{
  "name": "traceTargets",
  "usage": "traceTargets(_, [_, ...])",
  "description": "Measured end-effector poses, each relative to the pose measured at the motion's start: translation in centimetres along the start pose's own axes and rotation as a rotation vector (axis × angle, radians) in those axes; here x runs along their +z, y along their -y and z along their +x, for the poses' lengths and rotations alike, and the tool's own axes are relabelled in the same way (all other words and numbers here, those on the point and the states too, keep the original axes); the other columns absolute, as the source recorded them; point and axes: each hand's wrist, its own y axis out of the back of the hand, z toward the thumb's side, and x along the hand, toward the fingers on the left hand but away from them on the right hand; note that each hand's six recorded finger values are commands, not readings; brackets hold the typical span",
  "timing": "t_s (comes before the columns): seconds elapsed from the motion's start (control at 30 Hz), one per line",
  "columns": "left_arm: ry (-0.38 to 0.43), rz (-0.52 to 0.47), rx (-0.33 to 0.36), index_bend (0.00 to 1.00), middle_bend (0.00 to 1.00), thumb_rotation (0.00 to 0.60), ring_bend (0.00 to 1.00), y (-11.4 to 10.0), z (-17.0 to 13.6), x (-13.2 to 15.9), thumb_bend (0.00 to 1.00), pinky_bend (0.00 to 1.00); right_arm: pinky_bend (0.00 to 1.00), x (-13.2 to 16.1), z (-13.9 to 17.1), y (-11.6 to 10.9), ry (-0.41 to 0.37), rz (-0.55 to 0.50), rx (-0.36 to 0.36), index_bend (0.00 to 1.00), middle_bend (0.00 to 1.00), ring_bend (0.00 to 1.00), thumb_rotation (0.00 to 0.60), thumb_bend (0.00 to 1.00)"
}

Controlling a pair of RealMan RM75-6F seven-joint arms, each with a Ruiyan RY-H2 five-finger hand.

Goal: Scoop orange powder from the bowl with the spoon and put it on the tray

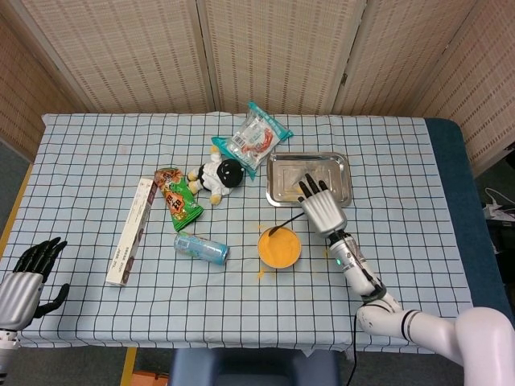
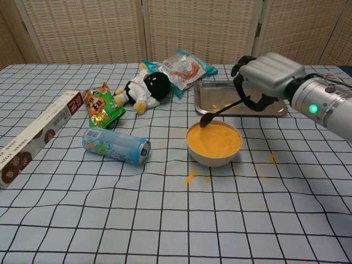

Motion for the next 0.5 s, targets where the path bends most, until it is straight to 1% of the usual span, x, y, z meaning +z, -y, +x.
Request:
traceTargets(0.2, [-0.001,0.005,-0.003,0.0,0.0,0.6,0.0,0.1,0.0,0.1,0.44,0.08,0.26,1.0,0.1,1.1,-0.045,0.033,0.025,1.0,0.19,0.05,0.6,0.73])
traceTargets(0.5, [0.006,0.008,-0.001,0.0,0.0,0.6,0.0,0.0,-0.3,0.3,0.44,0.08,0.26,1.4,1.9,0.6,-0.118,0.084,0.041,1.0,0.19,0.05,0.6,0.73])
